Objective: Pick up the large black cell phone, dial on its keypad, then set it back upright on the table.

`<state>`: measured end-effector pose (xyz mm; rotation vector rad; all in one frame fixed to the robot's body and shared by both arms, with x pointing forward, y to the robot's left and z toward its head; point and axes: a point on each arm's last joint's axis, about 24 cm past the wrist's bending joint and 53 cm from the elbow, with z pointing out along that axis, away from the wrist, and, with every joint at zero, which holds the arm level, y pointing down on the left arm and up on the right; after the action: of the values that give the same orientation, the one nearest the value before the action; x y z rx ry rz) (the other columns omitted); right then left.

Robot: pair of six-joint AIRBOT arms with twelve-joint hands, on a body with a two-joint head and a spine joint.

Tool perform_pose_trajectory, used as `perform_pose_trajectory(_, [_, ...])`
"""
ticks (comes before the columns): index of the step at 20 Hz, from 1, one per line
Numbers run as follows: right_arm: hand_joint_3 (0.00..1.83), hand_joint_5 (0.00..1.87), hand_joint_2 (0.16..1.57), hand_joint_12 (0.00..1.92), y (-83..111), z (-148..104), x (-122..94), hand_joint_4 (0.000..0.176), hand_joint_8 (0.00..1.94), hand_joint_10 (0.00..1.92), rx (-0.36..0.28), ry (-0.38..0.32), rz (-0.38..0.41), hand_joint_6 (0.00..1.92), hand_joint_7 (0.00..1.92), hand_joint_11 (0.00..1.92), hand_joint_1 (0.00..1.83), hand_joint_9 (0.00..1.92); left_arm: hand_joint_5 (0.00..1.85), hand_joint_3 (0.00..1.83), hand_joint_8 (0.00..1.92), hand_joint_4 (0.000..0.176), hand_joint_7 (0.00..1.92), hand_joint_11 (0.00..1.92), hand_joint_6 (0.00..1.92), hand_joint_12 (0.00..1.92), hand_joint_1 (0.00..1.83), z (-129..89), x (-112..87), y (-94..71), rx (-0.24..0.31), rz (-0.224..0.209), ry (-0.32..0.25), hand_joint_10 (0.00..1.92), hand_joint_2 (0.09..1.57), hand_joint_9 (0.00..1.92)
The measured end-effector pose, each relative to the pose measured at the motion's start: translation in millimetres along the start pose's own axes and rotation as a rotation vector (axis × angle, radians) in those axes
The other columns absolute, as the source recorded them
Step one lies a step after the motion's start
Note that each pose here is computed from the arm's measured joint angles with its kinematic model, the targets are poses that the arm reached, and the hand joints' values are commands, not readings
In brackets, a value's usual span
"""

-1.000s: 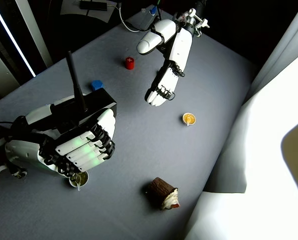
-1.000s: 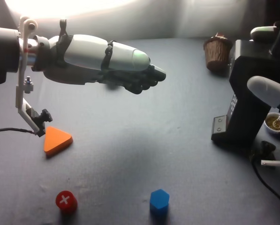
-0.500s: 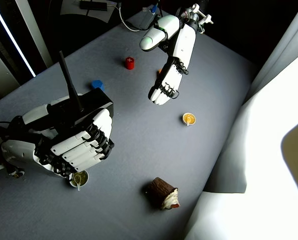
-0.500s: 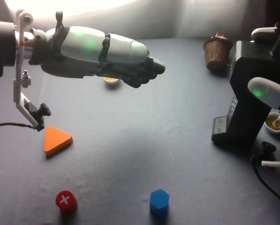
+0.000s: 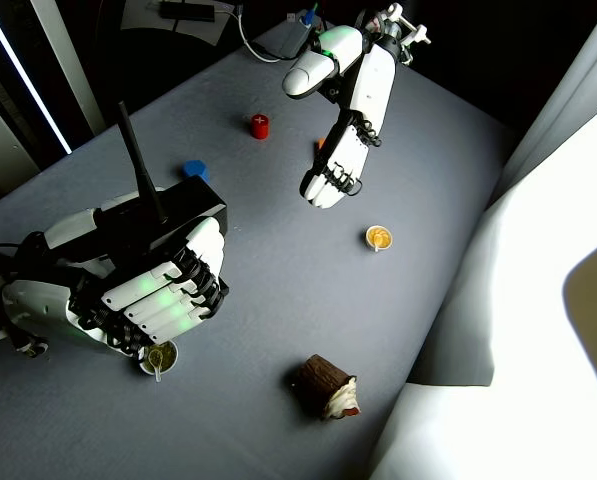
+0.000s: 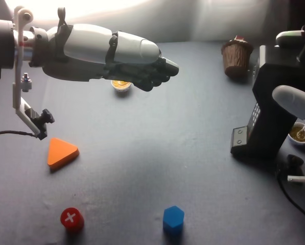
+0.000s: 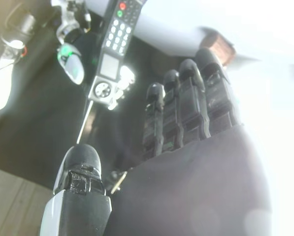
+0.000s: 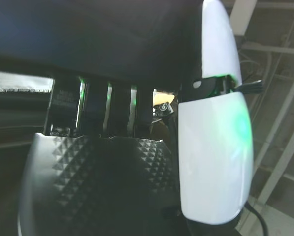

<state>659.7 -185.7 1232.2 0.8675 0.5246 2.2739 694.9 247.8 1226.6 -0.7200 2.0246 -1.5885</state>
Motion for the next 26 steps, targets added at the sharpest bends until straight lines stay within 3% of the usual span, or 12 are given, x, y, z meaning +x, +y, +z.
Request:
perform_pose_trajectory(1, [0.00,0.67,1.19,1.00,-1.0,0.0,0.7,0.000,0.07,0.12,0.004,0.003,-0.003,0.58,0.80,0.48,1.06,0.82,0.22,0.00,0.00,0.031,0.22,0.00,0.00,0.53,0.00,0.0,0.2,-0.2,0.001,-0.001,0.001,0.00,1.19,0.20])
perform_pose_trajectory(2, [0.00,0.69,1.16,1.00,-1.5,0.0,0.7,0.000,0.02,0.05,0.006,0.003,-0.005,0.22,0.73,0.39,1.04,0.75,0.23,0.00,0.00,0.028,0.22,0.00,0.00,0.54,0.00,0.1,0.1,-0.1,0.000,0.000,0.000,0.01,1.19,0.20])
perform_pose_trajectory(3, [0.00,0.70,1.15,1.00,-2.0,0.4,-0.2,0.000,0.00,0.01,0.009,0.003,-0.010,0.08,0.68,0.34,1.02,0.70,0.23,0.00,0.00,0.028,0.21,0.00,0.00,0.54,0.00,0.1,0.2,0.0,0.000,0.000,0.000,0.00,1.19,0.19])
perform_pose_trajectory(10, [0.00,0.33,1.03,0.91,-4.1,-0.2,-4.2,0.000,0.00,0.00,0.026,-0.003,-0.023,0.00,0.28,0.00,0.66,0.28,0.22,0.00,0.00,0.034,0.21,0.00,0.00,0.48,0.00,1.3,2.4,0.5,-0.001,-0.001,0.005,0.00,1.19,0.18])
perform_pose_trajectory(13, [0.00,0.06,0.93,0.38,-5.0,-0.9,-5.1,0.068,0.00,0.00,0.030,-0.006,-0.024,0.00,0.08,0.00,0.48,0.07,0.23,0.00,0.00,0.029,0.20,0.00,0.00,0.47,0.00,4.0,7.8,0.4,-0.001,-0.001,0.016,0.00,1.19,0.17])
perform_pose_trajectory(15, [0.00,0.00,0.85,0.18,-5.0,-0.9,-5.0,0.097,0.00,0.00,0.031,-0.005,-0.023,0.00,0.00,0.00,0.37,0.00,0.24,0.00,0.00,0.025,0.22,0.00,0.00,0.50,0.00,4.1,9.7,0.2,0.000,-0.001,0.024,0.00,1.19,0.19])
perform_pose_trajectory(17, [0.00,0.00,0.79,0.08,-4.7,-0.9,-5.7,0.112,0.00,0.00,0.029,-0.009,-0.024,0.00,0.00,0.00,0.26,0.00,0.23,0.00,0.00,0.028,0.21,0.00,0.00,0.49,0.00,4.1,8.8,0.3,-0.001,-0.001,0.020,0.00,1.19,0.18])
perform_pose_trajectory(21, [0.01,0.00,0.83,0.01,-4.5,-0.7,-5.5,0.114,0.00,0.00,0.029,-0.007,-0.024,0.00,0.00,0.01,0.10,0.00,0.23,0.00,0.00,0.030,0.20,0.00,0.00,0.46,0.00,4.1,8.9,0.3,-0.001,-0.001,0.020,0.00,1.19,0.16])
perform_pose_trajectory(23, [0.01,0.00,0.83,0.02,-2.7,0.0,-6.1,0.121,0.00,0.00,0.028,-0.005,-0.028,0.00,0.00,0.02,0.11,0.00,0.25,0.00,0.00,0.031,0.22,0.00,0.01,0.48,0.00,4.1,8.9,0.3,0.000,-0.001,0.020,0.00,1.20,0.17])
perform_pose_trajectory(26, [0.01,0.00,0.83,0.02,7.3,0.6,-9.1,0.102,0.00,0.00,0.031,0.005,-0.058,0.00,0.00,0.02,0.14,0.00,0.25,0.00,0.00,0.028,0.21,0.00,0.00,0.45,0.00,4.1,8.7,0.3,-0.001,-0.001,0.020,0.00,1.20,0.18])
